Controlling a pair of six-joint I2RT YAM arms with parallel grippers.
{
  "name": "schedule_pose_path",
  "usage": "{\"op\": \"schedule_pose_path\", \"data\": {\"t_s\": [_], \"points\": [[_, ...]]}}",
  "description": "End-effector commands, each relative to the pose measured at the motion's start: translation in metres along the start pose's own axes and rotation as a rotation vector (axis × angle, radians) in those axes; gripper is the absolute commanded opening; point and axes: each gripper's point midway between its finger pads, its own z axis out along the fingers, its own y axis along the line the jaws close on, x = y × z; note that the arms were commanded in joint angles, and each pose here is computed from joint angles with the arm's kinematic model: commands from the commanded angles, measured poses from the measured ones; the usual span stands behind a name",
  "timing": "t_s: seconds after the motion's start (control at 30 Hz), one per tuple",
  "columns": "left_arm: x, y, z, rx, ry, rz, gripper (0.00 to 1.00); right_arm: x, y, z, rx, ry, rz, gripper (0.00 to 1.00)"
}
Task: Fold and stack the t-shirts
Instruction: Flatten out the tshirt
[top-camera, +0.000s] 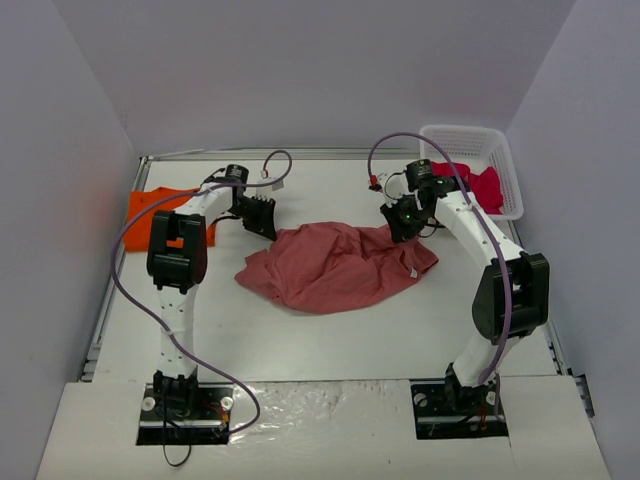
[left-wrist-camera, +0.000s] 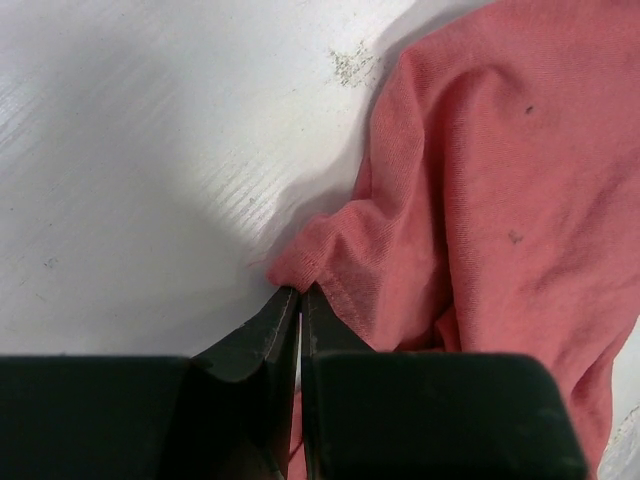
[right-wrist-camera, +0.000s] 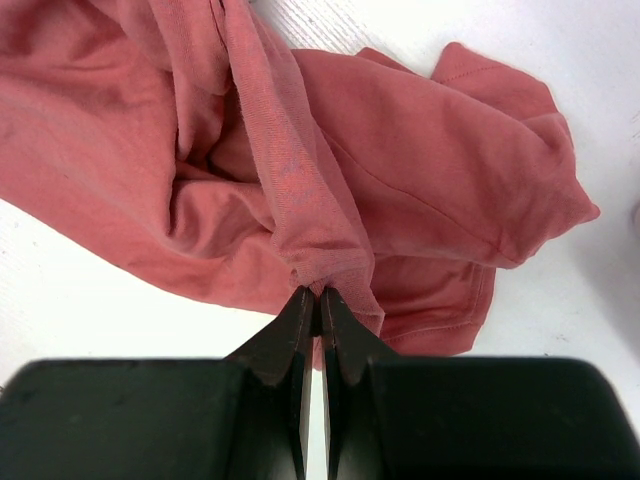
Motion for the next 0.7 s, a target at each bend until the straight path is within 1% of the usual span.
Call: {"op": "schedule_pose_path", "data": {"t_s": [0.0,0.2,0.23,0.37,0.57,0.67], "points": [[0.003,-0.002,-0.008,-0.056,0.019,0.004,0.02,0.006,0.000,-0.001,0.004,0.020,0.007,0.00],[-0.007,0.004,-0.045,-0.199,0.003,0.033,0.02,0.002,-0.004,-0.007,0.027,0.008,0.004,0.00],[-0.011,0.002,-0.056,-0.219,-0.017,0.041,0.02,0.002,-0.004,-0.008,0.028,0.007,0.004,0.00],[-0.009,0.010,-0.082,-0.255,-0.054,0.016,0.02,0.002,-0.004,-0.009,0.026,0.002,0.003,0.00],[-0.003,0.012,-0.094,-0.310,-0.076,0.017,0.02,0.003,-0.003,-0.006,0.013,0.001,0.005,0.00],[0.005,0.014,-0.085,-0.304,-0.033,0.015,0.02,0.003,-0.003,-0.004,0.009,0.006,0.007,0.00]]}}
